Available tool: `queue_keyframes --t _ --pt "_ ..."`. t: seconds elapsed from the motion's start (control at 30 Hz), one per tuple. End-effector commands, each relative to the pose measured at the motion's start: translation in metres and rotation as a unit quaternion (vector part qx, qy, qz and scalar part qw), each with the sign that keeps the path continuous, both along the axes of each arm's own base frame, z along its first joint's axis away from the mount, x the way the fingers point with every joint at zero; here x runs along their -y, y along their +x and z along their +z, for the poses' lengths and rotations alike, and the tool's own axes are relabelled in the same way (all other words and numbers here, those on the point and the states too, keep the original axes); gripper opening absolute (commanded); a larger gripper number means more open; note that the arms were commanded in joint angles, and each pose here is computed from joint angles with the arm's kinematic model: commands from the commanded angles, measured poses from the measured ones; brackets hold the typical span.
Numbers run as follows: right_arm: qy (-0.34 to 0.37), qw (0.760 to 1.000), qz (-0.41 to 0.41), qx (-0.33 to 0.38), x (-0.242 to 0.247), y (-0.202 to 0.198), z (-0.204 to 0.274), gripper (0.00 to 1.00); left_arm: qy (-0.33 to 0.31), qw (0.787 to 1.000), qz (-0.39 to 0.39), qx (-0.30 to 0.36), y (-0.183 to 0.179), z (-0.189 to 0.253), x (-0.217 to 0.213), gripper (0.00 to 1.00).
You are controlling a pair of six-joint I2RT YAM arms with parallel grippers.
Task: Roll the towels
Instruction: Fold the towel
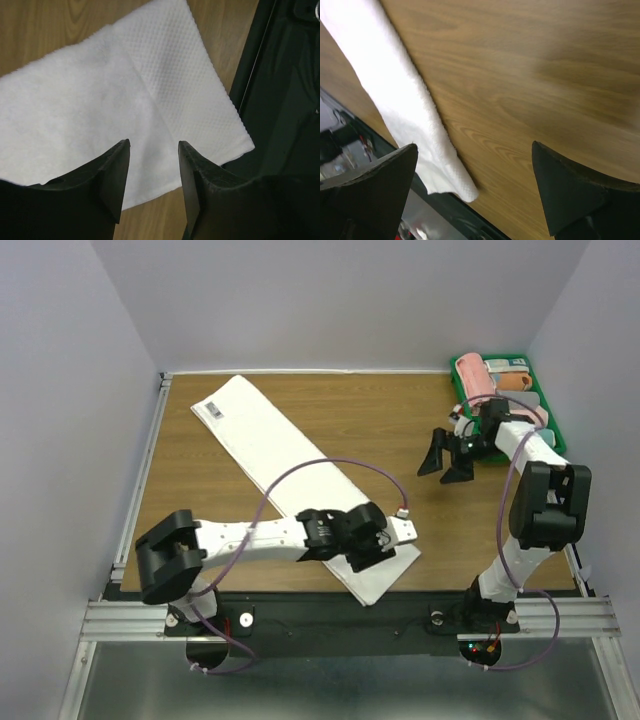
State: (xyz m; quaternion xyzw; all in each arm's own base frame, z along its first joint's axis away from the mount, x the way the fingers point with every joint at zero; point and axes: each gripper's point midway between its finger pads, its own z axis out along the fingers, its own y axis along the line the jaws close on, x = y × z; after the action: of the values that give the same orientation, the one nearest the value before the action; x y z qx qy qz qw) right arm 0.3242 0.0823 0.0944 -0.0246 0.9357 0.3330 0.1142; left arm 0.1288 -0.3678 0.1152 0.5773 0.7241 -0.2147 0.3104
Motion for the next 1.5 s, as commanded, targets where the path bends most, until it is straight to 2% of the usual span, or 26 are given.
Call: queue_keyframes --t 0.0,0.07,0.13,0.2,0.3,0.63,0.83,0.93,0.97,1.03,1.07,1.17,1.23,1.33,1.47 --pt "0.017 0.995 -0.093 -0.003 0.043 0.020 0.021 1.00 -0.015 0.996 0.086 -0.009 -0.008 -0.003 0.032 0.54" --pt "0.050 0.993 -0.109 -0.003 0.052 0.023 0.030 1.00 0.001 0.996 0.087 -0.014 -0.017 -0.016 0.045 0.54" --pt "0.053 0.992 -0.119 0.000 0.063 0.023 0.032 1.00 0.017 0.997 0.081 -0.004 -0.033 -0.027 0.054 0.54" --pt "0.045 0.992 -0.115 0.003 0.065 0.021 0.030 1.00 0.010 0.996 0.087 0.018 -0.032 -0.023 0.064 0.54" --pt "0.045 0.993 -0.112 0.000 0.064 0.016 0.027 1.00 0.022 0.995 0.094 0.012 -0.033 -0.031 0.076 0.54" --pt "0.040 0.994 -0.100 -0.002 0.063 0.007 0.020 1.00 0.057 0.992 0.108 0.006 -0.031 -0.064 0.086 0.54" --pt "0.038 0.995 -0.097 0.000 0.064 0.008 0.020 1.00 0.088 0.990 0.110 0.001 -0.033 -0.090 0.076 0.52" --pt "0.037 0.995 -0.096 -0.002 0.065 0.008 0.017 1.00 0.105 0.988 0.110 -0.013 -0.033 -0.104 0.068 0.41" --pt "0.038 0.995 -0.097 -0.003 0.066 0.008 0.017 1.00 0.111 0.988 0.109 -0.014 -0.029 -0.109 0.065 0.33" --pt "0.039 0.994 -0.098 -0.004 0.066 0.008 0.016 1.00 0.122 0.986 0.113 -0.020 -0.024 -0.116 0.060 0.24" --pt "0.039 0.994 -0.098 -0.005 0.067 0.007 0.015 1.00 0.130 0.984 0.117 -0.036 -0.018 -0.122 0.056 0.15" --pt "0.038 0.994 -0.099 -0.004 0.069 0.007 0.015 1.00 0.143 0.980 0.121 -0.066 -0.008 -0.133 0.050 0.00" --pt "0.037 0.994 -0.100 -0.004 0.070 0.007 0.014 1.00 0.147 0.979 0.117 -0.076 0.000 -0.132 0.049 0.00" --pt "0.037 0.995 -0.097 -0.003 0.070 0.007 0.013 1.00 0.119 0.985 0.094 -0.082 -0.006 -0.111 0.059 0.00" --pt "0.039 0.995 -0.095 -0.004 0.071 0.007 0.011 1.00 0.005 0.995 0.006 -0.099 -0.044 -0.032 0.083 0.00"
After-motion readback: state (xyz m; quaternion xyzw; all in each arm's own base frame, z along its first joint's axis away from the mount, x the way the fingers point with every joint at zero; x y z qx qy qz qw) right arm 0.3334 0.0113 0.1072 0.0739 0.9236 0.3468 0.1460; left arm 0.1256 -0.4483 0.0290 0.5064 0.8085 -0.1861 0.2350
